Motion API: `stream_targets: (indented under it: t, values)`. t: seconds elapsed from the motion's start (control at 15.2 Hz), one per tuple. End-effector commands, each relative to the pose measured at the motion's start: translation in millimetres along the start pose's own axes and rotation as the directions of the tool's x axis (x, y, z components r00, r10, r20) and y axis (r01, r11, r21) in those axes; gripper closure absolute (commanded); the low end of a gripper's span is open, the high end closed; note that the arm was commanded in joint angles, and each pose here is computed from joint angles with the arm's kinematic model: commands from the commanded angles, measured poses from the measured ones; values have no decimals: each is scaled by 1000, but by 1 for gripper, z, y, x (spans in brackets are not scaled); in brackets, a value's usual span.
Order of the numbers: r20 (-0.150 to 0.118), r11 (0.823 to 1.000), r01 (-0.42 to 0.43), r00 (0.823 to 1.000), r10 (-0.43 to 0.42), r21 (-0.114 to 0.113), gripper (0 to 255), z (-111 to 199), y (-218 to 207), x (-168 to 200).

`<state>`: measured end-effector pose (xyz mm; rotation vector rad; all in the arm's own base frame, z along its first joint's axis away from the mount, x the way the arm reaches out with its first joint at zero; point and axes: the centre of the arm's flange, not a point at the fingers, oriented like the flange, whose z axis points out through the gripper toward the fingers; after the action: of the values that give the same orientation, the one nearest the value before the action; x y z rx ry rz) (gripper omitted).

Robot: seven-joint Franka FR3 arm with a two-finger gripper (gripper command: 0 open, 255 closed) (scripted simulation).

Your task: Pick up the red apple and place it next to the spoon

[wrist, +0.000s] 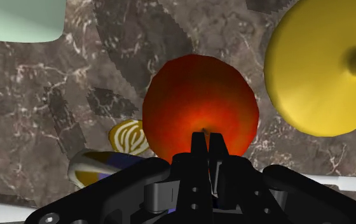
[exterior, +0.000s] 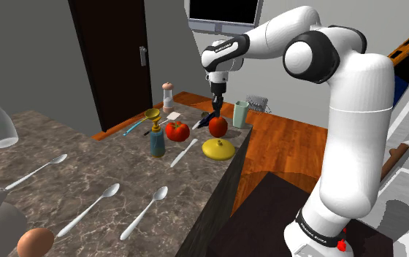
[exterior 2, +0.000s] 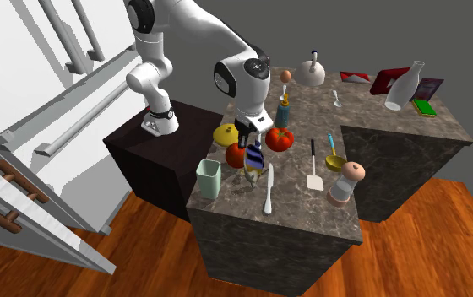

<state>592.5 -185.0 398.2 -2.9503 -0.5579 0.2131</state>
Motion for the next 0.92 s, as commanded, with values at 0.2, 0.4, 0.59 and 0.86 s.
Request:
stream_targets:
  t: [0.2,0.4,0.59,0.86]
  values:
    - [1,1000,0,1000,0,0,255,-15,-2,-2]
    - [1,1000,0,1000,0,0,255,-31,-5,-4]
    - [1,1000,0,1000,0,0,255,-46,-7,-5]
    - [1,1000,0,1000,0,0,255,-67,-11,-8]
